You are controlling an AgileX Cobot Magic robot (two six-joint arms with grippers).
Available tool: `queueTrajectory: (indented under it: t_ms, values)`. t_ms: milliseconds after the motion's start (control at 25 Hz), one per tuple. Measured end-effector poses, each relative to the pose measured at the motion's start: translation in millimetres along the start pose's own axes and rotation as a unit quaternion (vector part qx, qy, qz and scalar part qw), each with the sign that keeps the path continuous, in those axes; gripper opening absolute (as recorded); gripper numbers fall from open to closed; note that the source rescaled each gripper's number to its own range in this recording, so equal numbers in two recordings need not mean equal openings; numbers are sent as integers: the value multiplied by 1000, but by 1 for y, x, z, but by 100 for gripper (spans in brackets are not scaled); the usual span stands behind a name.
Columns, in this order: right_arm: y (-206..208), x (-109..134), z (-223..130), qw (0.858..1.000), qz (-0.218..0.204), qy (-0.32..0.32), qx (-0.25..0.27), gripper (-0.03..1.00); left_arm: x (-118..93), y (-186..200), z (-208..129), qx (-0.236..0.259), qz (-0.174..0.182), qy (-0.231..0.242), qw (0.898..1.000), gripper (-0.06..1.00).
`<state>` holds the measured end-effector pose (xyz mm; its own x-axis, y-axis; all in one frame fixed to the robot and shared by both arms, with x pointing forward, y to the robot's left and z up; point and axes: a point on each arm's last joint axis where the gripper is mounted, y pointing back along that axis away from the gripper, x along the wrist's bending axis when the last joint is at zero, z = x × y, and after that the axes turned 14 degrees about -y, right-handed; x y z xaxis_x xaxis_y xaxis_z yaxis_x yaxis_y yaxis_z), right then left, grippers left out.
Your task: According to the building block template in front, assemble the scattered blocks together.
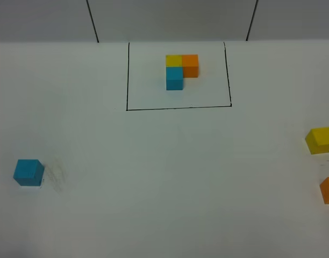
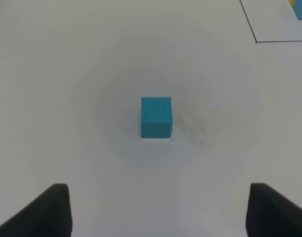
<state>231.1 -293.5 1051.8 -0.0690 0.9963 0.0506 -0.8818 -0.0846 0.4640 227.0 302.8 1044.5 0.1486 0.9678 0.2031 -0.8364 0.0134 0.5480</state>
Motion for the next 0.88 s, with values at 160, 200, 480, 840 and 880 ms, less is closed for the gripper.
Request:
queueTrajectory:
  t_ms: [160, 200, 480, 840, 880]
  values:
    - [0, 0, 0, 1000, 0, 0, 0, 0, 0, 0, 0, 0, 0, 0, 1000, 54]
    - [0, 0, 0, 1000, 0, 0, 0, 0, 0, 0, 0, 0, 0, 0, 1000, 54]
    - [0, 0, 0, 1000, 0, 0, 0, 0, 0, -1, 1, 3, -1, 8, 1000, 54]
    - [0, 0, 0, 1000, 0, 0, 0, 0, 16, -23, 67, 109, -21, 35, 993, 71]
    - [0, 0, 0, 1000, 0, 0, 0, 0, 18, -32, 76, 134, -26, 35, 990, 74]
